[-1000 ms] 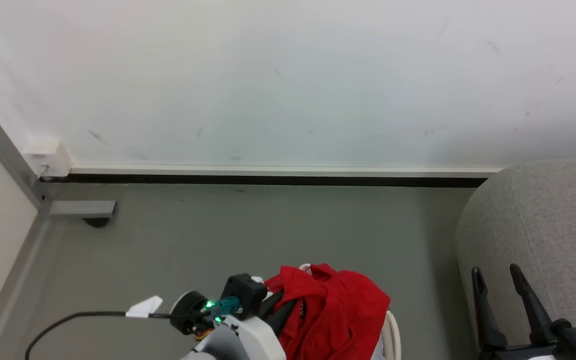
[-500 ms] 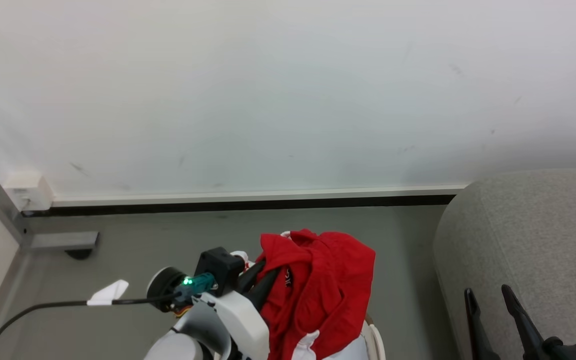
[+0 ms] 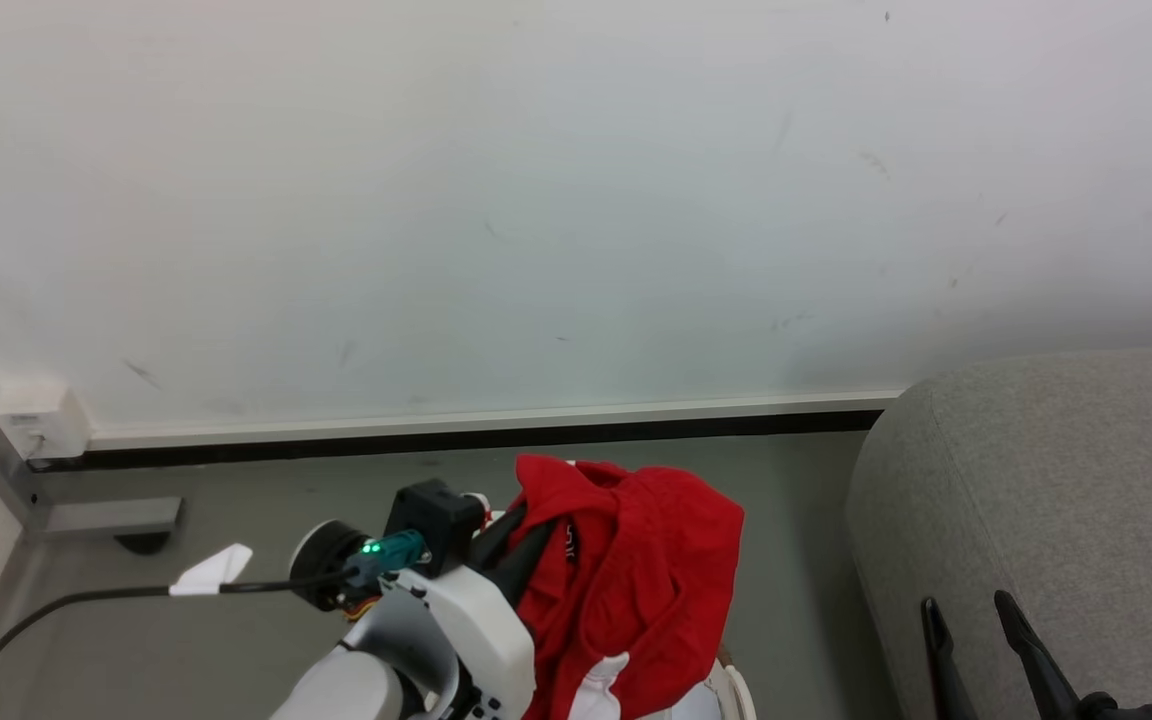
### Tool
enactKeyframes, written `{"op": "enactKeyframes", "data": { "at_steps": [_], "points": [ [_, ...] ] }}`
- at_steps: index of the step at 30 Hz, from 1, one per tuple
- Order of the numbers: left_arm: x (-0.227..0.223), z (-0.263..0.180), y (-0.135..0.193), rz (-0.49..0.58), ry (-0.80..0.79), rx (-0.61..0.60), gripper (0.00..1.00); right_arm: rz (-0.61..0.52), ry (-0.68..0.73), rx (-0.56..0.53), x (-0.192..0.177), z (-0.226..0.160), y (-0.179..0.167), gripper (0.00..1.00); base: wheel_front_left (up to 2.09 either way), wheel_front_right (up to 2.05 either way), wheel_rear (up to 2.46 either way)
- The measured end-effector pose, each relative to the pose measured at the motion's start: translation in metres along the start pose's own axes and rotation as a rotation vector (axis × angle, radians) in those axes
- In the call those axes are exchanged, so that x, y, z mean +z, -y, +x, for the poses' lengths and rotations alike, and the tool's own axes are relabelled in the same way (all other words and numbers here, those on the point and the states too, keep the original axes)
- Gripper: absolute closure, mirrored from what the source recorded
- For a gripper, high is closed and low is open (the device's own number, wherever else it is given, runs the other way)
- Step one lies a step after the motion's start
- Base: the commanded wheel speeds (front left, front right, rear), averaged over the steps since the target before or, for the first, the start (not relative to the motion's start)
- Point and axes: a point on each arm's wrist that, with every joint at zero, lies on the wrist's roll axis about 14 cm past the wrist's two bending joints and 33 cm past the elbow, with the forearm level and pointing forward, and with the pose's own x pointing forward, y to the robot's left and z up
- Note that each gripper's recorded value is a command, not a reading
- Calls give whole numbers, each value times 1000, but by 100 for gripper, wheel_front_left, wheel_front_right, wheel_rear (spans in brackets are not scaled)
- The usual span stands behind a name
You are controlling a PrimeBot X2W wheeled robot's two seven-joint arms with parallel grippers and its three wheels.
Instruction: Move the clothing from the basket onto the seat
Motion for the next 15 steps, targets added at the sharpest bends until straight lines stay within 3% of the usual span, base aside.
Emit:
{"op": "enactKeyframes", "data": {
  "at_steps": [15],
  "points": [
    [-2,0,-5,-2,0,13,100,-23,-20,52,-6,5,-15,0,0,0,0]
  ]
}}
